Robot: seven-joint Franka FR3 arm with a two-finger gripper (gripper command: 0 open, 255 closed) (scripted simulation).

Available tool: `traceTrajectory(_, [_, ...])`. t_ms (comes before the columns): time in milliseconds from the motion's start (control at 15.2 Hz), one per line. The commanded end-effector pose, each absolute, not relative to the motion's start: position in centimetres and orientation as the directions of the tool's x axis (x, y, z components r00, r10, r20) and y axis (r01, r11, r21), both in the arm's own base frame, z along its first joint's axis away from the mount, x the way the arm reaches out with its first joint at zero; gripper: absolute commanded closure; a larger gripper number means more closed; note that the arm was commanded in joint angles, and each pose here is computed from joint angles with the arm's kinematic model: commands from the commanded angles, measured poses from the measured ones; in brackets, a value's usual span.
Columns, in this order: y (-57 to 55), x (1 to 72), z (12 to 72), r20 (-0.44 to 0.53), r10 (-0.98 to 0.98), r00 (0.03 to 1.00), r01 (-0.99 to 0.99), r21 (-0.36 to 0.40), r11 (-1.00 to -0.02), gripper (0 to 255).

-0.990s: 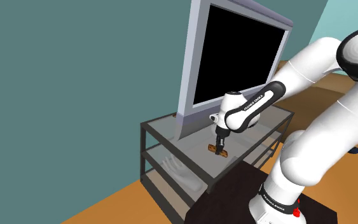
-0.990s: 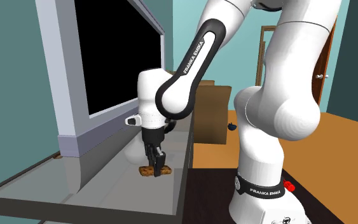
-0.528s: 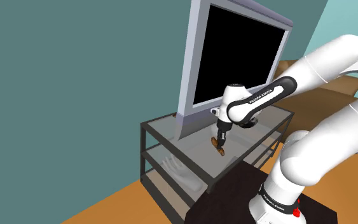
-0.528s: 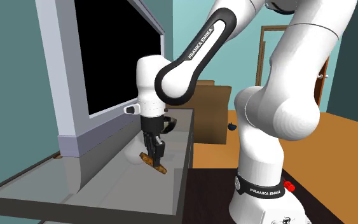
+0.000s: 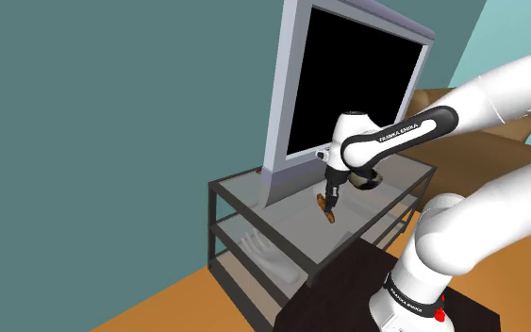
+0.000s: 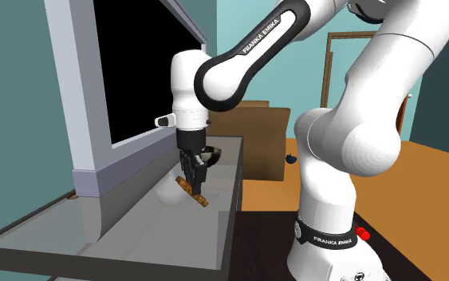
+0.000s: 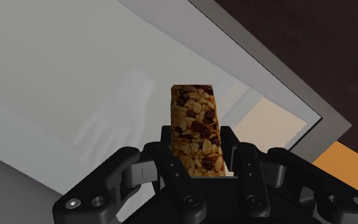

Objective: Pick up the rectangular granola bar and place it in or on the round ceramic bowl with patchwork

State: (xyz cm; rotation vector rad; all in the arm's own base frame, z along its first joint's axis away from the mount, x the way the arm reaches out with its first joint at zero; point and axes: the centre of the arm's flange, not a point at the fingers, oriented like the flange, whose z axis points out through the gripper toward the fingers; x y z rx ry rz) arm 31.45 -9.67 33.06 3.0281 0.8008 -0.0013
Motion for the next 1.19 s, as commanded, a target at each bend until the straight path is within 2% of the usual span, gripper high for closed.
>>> traceTrajectory(0, [-9.6, 31.6, 34.3, -0.004, 0.494, 0.869, 0.494, 0.008, -0.869, 255])
traceTrajectory(792, [-9.6, 31.6, 40.2, -0.004, 0.494, 0.869, 0.494, 0.008, -0.869, 255])
traceTrajectory(1122, [-16.2, 31.8, 40.2, -0.004, 0.494, 0.869, 0.494, 0.008, -0.869, 255])
